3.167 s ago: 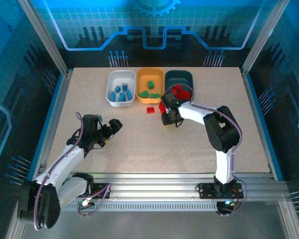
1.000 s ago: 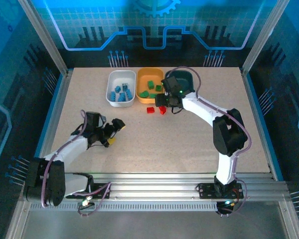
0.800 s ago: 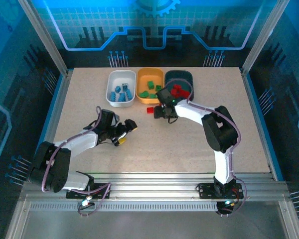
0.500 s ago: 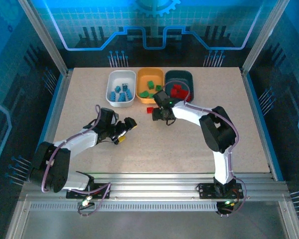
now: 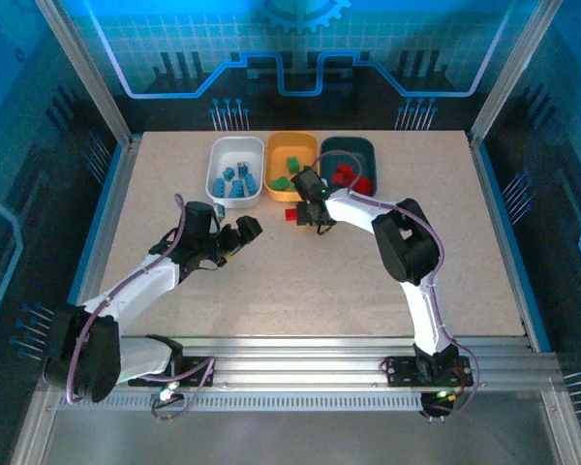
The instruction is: Sort the legos into containers by color
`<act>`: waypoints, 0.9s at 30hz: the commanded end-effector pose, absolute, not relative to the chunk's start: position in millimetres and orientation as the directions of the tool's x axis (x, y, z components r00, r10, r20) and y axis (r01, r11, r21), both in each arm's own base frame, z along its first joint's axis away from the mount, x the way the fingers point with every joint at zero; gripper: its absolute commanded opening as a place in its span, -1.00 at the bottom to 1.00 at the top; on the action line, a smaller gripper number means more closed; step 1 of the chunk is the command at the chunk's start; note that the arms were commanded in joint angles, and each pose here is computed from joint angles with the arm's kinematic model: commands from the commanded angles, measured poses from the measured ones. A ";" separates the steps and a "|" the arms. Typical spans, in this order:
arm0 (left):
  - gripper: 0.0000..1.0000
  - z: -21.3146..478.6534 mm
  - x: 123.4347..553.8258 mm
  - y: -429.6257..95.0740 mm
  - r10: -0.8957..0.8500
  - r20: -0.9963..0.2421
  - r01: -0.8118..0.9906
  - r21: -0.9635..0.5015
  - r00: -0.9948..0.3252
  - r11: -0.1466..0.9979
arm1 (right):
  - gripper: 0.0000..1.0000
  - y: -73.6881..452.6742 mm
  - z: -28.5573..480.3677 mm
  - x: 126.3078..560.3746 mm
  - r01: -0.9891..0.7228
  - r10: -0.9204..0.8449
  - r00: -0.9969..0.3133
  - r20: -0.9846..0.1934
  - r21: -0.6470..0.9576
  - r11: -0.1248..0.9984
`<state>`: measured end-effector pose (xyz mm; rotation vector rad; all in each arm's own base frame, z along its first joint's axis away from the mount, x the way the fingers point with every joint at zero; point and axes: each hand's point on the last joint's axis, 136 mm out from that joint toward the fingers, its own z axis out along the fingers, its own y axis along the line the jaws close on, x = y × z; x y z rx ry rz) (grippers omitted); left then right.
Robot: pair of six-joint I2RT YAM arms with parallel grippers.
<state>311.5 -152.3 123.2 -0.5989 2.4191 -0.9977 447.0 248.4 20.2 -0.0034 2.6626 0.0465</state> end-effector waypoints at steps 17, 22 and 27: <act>0.98 126.2 313.8 -151.4 -0.544 -0.254 -0.208 -0.733 -0.800 0.647 | -0.45 234.0 78.1 414.9 -0.088 -0.062 -0.806 -0.589 0.015 0.996; 0.98 125.1 311.1 -152.9 -0.542 -0.243 -0.210 -0.737 -0.805 0.642 | -0.45 220.7 119.8 418.8 -0.087 -0.060 -0.756 -0.651 0.009 0.996; 0.98 125.0 312.5 -157.0 -0.533 -0.226 -0.210 -0.743 -0.815 0.636 | -0.44 186.1 125.9 461.6 -0.021 -0.011 -0.754 -0.656 0.007 1.000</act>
